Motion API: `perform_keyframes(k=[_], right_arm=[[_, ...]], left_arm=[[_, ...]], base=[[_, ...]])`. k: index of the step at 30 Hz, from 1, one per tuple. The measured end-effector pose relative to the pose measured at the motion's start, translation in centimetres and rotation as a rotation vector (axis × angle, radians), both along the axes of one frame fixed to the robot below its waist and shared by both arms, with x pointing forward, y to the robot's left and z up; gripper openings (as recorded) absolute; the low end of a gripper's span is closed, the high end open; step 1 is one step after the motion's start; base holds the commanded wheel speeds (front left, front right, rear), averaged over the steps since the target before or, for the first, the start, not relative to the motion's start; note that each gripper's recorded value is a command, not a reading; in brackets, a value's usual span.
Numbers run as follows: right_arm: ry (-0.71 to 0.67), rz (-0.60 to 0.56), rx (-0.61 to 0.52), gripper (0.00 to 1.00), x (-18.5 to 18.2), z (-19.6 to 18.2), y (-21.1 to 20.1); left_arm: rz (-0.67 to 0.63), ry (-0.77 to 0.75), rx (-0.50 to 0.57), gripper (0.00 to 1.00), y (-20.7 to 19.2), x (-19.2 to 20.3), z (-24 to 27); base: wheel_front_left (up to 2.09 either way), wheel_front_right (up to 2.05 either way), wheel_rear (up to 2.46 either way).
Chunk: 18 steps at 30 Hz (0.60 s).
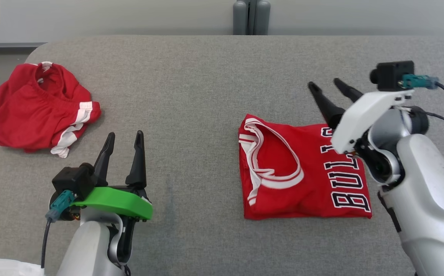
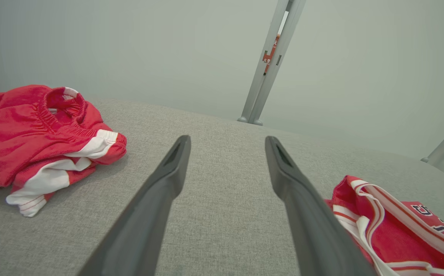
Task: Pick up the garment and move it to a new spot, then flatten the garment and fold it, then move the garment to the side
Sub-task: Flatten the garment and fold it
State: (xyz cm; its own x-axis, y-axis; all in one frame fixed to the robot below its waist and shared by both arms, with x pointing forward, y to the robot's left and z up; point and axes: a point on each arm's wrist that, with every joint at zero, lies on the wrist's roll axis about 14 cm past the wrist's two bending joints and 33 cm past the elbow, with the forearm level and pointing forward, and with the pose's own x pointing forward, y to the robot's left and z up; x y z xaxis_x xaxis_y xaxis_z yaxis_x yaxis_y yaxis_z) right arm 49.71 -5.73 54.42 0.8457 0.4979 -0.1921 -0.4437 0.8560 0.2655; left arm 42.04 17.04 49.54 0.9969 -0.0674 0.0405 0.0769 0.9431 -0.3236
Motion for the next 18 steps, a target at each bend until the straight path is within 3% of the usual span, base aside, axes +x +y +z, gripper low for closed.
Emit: perform_keyframes(k=[4,10,18], right_arm=[[-0.067,-0.141,-0.057,1.00,-0.3,-1.0,-5.2],[-0.125,-0.283,-0.095,1.00,-2.6,-3.4,-9.9],[-0.235,-0.362,-0.112,1.00,-6.2,-4.5,-11.5]], left_arm=[[-0.018,-0.005,-0.002,1.00,-0.7,0.1,0.2],[-0.032,-0.007,-0.005,1.00,-1.2,0.1,0.2],[-0.025,-0.011,-0.007,1.00,-1.0,-0.5,0.3]], base=[[0.00,0.00,0.00],[0.00,0.00,0.00],[0.00,0.00,0.00]])
